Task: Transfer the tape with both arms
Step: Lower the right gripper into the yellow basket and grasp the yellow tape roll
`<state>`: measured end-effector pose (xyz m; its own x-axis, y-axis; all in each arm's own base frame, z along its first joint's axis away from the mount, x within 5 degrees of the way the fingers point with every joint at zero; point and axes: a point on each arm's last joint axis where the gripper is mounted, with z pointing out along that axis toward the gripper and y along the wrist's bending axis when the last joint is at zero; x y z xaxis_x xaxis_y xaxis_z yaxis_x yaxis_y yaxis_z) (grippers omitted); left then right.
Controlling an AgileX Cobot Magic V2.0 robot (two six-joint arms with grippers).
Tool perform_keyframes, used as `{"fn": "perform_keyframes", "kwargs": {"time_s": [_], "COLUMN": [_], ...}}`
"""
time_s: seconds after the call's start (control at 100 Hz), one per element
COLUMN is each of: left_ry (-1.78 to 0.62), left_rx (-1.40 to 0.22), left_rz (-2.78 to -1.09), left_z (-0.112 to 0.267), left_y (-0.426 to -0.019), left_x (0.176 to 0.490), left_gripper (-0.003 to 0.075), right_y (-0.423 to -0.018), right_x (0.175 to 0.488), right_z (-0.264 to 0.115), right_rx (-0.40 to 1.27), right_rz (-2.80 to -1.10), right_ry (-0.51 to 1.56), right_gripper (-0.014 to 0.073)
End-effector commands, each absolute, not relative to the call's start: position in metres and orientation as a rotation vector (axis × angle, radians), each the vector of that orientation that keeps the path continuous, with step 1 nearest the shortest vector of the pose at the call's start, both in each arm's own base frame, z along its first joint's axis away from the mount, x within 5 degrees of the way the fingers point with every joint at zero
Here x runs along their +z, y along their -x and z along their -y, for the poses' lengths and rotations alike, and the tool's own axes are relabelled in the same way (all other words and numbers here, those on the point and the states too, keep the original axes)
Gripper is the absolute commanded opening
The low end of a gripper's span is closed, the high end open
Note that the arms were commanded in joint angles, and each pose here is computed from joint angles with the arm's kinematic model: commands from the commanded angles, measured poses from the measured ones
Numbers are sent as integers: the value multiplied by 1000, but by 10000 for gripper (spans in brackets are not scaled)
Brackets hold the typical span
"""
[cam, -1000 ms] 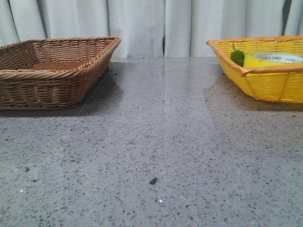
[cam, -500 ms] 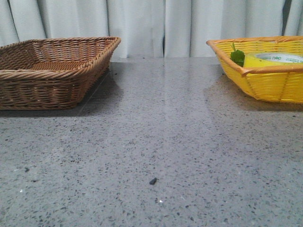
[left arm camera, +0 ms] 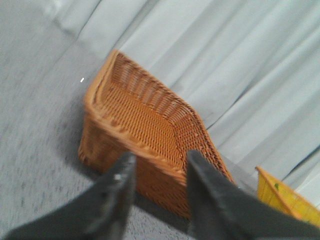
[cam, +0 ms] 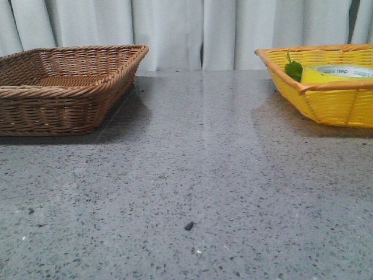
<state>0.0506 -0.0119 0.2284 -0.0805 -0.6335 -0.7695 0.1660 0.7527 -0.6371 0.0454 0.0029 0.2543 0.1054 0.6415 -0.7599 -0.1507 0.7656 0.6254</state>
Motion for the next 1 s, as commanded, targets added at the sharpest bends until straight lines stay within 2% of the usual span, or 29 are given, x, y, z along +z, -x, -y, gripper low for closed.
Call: {"fn": "perform_keyframes", "kwargs": {"time_s": [0.0,0.11,0.23,0.3,0.49,0.65,0.79,0.89,0.99], "left_ry": [268,180,61,19,-13,-51,-57,-57,-58], "left_rx": [-569,-445,-334,-305,-341,-373,-378,-378,-378], "left_rz": [-1522,-1648,-1717,-1731,-1722,-1728,-1728,-1728,-1732], "left_z": [12,12,14,15,19,23,23,23,23], "left_y": [-48,-54,-64,-70,-75,-74,-74,-74,-74], "left_x": [258,276,295,304,316,316,316,316,316], "left_gripper": [420,429,429,429,427,427,427,427,427], "right_y": [-42,-49,-69,-86,-147,-213,-273,-313,-342], "right_x": [287,311,338,354,389,403,395,377,360], "right_z": [-3,-7,-15,-23,-50,-63,-74,-79,-80], "right_rx": [542,456,393,381,363,181,42,-70,-111], "right_rz": [-1359,-1499,-1689,-1813,-2066,-2265,-2414,-2506,-2582], "right_ry": [-366,-254,-91,-2,132,195,229,249,233], "right_gripper": [-35,102,325,394,393,393,393,394,394]}}
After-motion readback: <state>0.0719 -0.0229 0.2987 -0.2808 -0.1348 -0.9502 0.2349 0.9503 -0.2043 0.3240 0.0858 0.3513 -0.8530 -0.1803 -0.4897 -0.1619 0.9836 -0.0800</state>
